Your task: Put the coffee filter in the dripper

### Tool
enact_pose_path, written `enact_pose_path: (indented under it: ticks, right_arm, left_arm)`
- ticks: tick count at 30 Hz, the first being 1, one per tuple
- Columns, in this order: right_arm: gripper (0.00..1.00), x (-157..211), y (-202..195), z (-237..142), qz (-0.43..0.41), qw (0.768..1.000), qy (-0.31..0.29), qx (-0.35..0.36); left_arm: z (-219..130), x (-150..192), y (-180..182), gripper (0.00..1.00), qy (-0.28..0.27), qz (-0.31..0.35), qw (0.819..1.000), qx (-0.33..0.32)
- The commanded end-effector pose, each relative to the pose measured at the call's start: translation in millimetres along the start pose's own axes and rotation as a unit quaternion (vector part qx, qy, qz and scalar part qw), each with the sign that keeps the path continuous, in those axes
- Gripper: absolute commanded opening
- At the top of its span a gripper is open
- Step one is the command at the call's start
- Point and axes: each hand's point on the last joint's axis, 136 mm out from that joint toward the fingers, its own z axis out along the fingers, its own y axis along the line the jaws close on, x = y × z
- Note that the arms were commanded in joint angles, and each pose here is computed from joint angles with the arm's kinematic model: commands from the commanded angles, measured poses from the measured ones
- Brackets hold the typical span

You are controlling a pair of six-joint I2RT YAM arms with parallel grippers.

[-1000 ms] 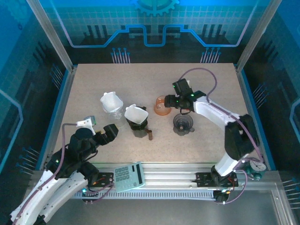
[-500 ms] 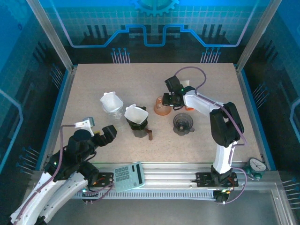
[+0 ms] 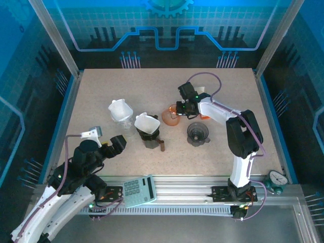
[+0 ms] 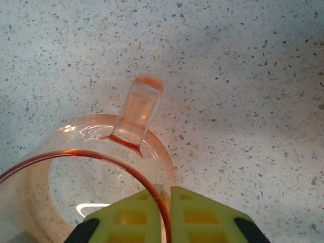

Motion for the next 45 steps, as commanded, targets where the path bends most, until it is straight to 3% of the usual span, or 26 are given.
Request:
enact_pose_path:
  ticks: [1, 9, 21, 29, 37, 45]
  right_arm:
    - [0.09, -22, 12, -45, -0.016, 0.998, -0.048, -0.025]
    - [0.08, -1, 6, -117, -0.061, 0.994, -0.085, -0.019]
    - [0.08, 113, -7, -185, -0.148, 0.988, -0.046, 0.001]
    - [0.09, 173, 0, -147, -0.220, 0.975, 0.019, 0.030]
    - [0.10, 187, 7, -111, -0.266, 0.961, 0.035, 0.064]
    - [0.22, 198, 8, -96, -0.270, 0.960, 0.041, 0.064]
  left_arm:
    - [-7, -9, -1, 0.99, -0.017, 0.003, 1.000, 0.000]
    - [-8, -12, -2, 0.99, -0.022, 0.006, 1.000, 0.001]
    - [-13, -17, -4, 0.99, -0.031, 0.015, 0.999, 0.000]
    - [-9, -16, -3, 0.99, -0.028, 0.007, 1.000, -0.001]
    - [-9, -15, -4, 0.99, -0.022, 0.005, 1.000, -0.003]
    - [-7, -14, -3, 0.99, -0.022, 0.004, 1.000, -0.006]
